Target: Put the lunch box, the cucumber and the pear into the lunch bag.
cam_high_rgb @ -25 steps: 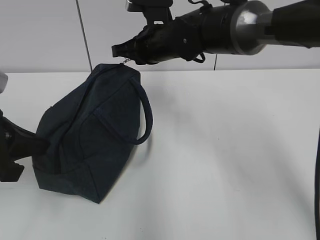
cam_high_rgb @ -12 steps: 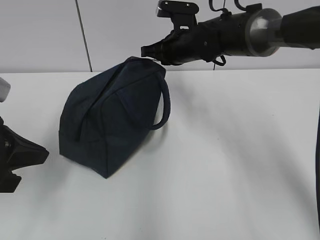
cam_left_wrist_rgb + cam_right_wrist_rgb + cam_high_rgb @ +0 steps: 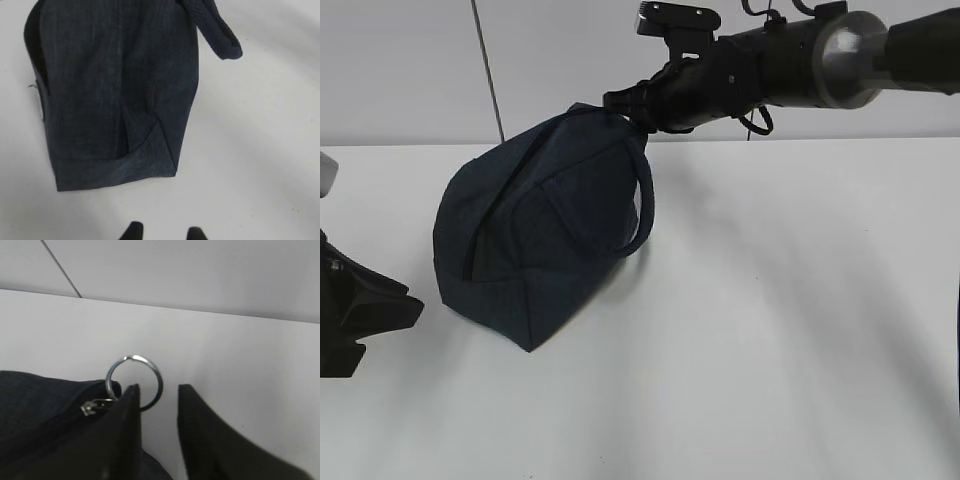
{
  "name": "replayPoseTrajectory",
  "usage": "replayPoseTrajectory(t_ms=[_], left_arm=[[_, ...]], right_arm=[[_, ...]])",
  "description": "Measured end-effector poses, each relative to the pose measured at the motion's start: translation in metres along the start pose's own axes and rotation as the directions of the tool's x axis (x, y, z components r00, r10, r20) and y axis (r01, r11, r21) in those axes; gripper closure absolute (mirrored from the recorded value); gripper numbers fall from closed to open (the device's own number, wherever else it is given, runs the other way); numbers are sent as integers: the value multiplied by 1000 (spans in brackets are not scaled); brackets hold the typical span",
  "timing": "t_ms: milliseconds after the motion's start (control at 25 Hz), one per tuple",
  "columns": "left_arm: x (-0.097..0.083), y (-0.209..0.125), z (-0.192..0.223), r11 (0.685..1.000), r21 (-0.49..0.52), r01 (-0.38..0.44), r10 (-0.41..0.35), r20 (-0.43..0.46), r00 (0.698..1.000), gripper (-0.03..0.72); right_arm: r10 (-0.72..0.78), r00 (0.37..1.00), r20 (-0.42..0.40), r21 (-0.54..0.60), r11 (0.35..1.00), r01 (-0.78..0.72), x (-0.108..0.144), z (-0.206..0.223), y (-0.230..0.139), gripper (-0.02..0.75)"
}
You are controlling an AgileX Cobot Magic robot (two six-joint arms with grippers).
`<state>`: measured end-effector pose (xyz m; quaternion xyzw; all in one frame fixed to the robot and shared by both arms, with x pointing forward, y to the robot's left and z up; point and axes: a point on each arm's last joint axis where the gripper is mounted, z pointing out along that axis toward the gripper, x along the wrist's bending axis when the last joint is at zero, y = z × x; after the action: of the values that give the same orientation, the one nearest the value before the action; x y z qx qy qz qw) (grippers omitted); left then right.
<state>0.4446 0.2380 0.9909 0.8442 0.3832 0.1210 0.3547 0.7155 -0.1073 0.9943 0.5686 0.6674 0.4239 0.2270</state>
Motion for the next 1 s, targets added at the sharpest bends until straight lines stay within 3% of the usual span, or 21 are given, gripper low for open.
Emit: replayPoseTrajectory(t_ms=[80,200,480,720,880,1000], left_arm=[[0,0,0,1000,0,0,0,1,1000,517],[0,0,0,1000,-5,7,-7,2,1000,511],[0,1,0,1000,-8,13,-13,4,1000,504],[-1,5,-9,999,-51,1,-3,-39,999,497],[1,12,-23,989,-137,59,-78,-136,988,472],[0,15,-31,976,-184,113,-143,-155,978,459]], right_arm=[[0,1000,0,-3,1000,0,1,-3,3,312],[-8,1000,0,-14,1000,8,2,-11,10,166],[-13,1000,-6,-49,999,13,5,-29,25,155],[-85,995,50,34,996,84,-1,-42,28,173],[-132,986,98,90,988,124,-2,-76,42,195],[-165,977,135,157,977,143,-2,-99,47,220]])
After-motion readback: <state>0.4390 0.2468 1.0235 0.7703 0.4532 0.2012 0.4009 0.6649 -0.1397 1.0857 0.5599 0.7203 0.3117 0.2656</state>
